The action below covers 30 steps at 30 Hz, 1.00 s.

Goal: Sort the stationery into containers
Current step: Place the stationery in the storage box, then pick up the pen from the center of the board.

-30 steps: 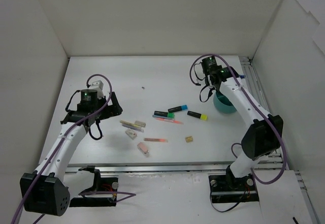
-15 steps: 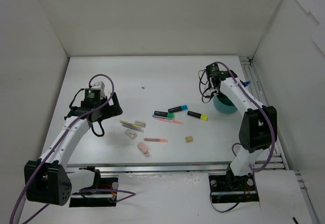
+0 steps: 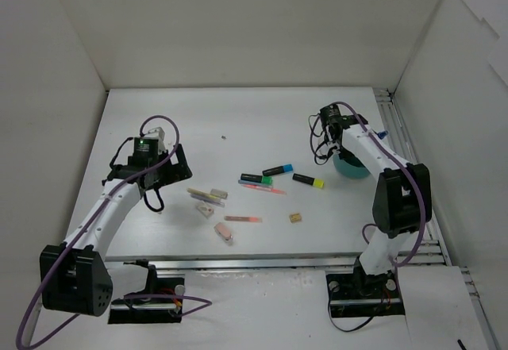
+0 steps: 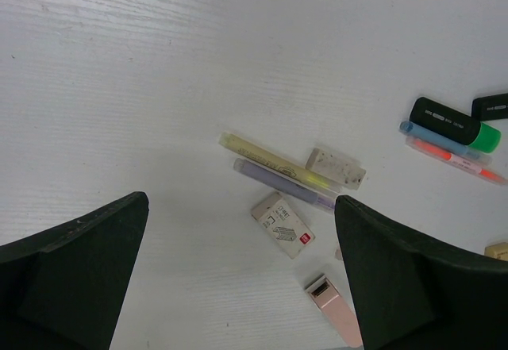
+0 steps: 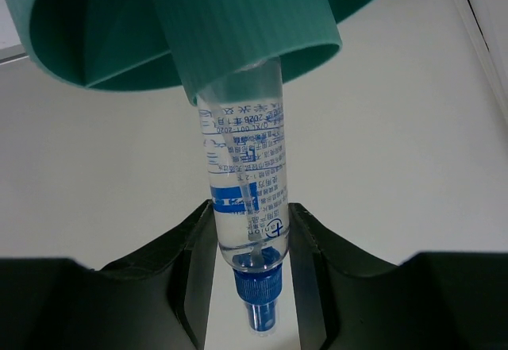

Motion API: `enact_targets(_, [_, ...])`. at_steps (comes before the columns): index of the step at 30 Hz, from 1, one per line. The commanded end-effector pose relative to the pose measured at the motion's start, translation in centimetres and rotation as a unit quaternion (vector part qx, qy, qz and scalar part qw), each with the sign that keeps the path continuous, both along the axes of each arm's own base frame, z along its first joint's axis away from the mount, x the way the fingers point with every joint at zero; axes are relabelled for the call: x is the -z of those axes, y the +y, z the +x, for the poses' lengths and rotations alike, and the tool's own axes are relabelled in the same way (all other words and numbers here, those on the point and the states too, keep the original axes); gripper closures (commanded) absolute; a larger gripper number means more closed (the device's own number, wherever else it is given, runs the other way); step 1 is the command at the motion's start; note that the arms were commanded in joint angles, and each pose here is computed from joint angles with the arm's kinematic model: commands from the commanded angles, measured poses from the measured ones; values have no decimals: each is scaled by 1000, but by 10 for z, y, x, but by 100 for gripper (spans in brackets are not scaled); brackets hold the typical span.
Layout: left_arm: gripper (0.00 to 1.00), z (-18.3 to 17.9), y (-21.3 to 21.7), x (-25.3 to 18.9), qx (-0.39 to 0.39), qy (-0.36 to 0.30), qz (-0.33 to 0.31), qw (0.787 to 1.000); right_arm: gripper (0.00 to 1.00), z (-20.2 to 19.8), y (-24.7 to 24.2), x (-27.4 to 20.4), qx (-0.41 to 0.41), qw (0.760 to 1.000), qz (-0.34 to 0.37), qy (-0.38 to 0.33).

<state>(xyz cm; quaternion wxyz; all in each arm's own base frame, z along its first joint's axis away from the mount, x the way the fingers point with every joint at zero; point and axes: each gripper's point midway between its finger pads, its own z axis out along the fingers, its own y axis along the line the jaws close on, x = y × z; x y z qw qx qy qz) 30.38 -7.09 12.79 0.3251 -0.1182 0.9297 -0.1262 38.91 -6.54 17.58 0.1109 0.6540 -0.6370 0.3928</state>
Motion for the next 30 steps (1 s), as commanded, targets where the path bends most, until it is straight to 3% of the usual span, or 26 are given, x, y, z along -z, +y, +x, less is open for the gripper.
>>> enact_targets(1, [1,15,-2,-32,-8,-54,-10,998,100,3,2,4,-23,999,-23,23])
enact_targets(3, [0,13,-1,-33,-10,-56,-8,998,99,4,0,5,-23,999,-35,24])
enact_targets(9, [1,8,3,-35,-17,-61,-4,998,79,14,9,-2,-26,999,-37,-8])
enact_targets(12, [1,7,3,-37,-16,-65,-3,998,75,20,18,-16,-23,999,-22,-42])
enact_targets(15, [1,5,2,-38,-13,-68,-5,998,51,20,21,-24,-23,998,-24,-55])
enact_targets(22, [0,-3,4,-52,-10,-93,-5,996,42,21,43,-71,-23,989,10,-147])
enact_targets(26, [1,-8,2,-58,-5,-107,-13,994,37,22,75,-98,-27,971,89,-221])
enact_targets(28, [1,-11,2,-61,-3,-114,-15,993,35,29,100,-112,-32,947,184,-262])
enact_targets(30, [0,-14,2,-62,-4,-116,-17,993,24,37,136,-126,-16,898,319,-303])
